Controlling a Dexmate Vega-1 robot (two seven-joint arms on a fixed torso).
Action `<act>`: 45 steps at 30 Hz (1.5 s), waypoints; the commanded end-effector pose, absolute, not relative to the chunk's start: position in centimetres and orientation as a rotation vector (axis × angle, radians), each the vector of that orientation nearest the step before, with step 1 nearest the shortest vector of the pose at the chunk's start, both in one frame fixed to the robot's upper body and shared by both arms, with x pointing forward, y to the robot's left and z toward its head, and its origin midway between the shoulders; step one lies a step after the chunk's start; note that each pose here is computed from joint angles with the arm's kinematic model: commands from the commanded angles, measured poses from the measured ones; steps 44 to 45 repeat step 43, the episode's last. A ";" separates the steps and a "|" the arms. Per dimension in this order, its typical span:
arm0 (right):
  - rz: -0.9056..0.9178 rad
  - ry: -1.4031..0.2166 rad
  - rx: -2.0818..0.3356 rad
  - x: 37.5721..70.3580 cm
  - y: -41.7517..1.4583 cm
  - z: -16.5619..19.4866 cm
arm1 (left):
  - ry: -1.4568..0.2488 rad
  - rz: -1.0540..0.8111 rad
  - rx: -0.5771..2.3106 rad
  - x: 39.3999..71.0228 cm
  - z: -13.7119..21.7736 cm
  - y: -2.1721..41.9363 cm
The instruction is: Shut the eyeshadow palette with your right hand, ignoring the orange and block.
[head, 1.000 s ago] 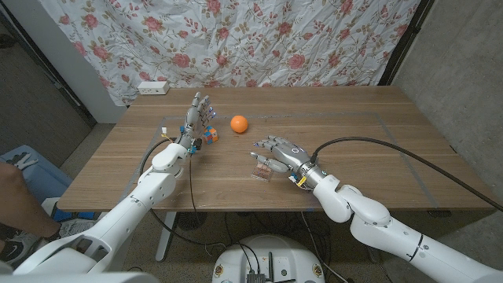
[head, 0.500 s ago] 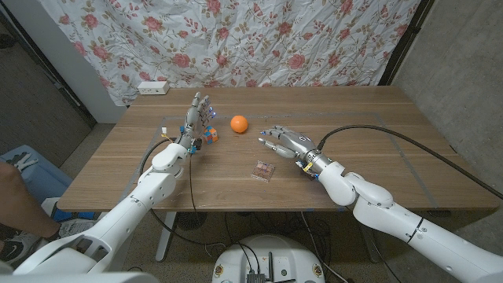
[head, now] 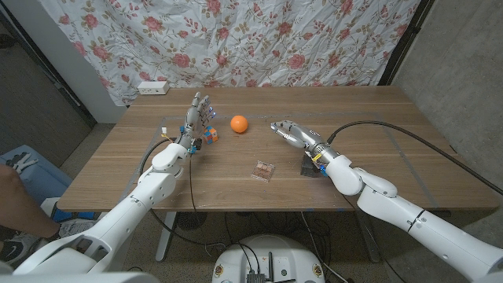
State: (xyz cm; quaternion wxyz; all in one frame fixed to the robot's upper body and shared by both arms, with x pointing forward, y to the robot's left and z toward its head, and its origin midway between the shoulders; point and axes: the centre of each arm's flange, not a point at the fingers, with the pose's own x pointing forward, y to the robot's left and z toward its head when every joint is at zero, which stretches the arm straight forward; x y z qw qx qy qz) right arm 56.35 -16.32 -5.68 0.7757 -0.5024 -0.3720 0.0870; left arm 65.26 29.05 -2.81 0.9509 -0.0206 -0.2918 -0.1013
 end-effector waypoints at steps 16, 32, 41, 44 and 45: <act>0.207 -0.775 -0.844 59.0 -19.7 -4.4 | -0.593 -0.207 -0.042 65.3 -2.8 29.0; 0.225 -0.691 -0.654 60.3 -21.9 -4.2 | -0.593 -0.207 -0.042 65.3 -2.8 29.0; 0.230 -0.661 -0.612 60.6 -22.3 -4.3 | -0.593 -0.207 -0.042 65.3 -2.8 29.0; 0.217 -0.654 -0.613 60.5 -22.4 -4.4 | -0.593 -0.207 -0.042 65.3 -2.8 29.0; 0.217 -0.654 -0.613 60.5 -22.4 -4.4 | -0.593 -0.207 -0.042 65.3 -2.8 29.0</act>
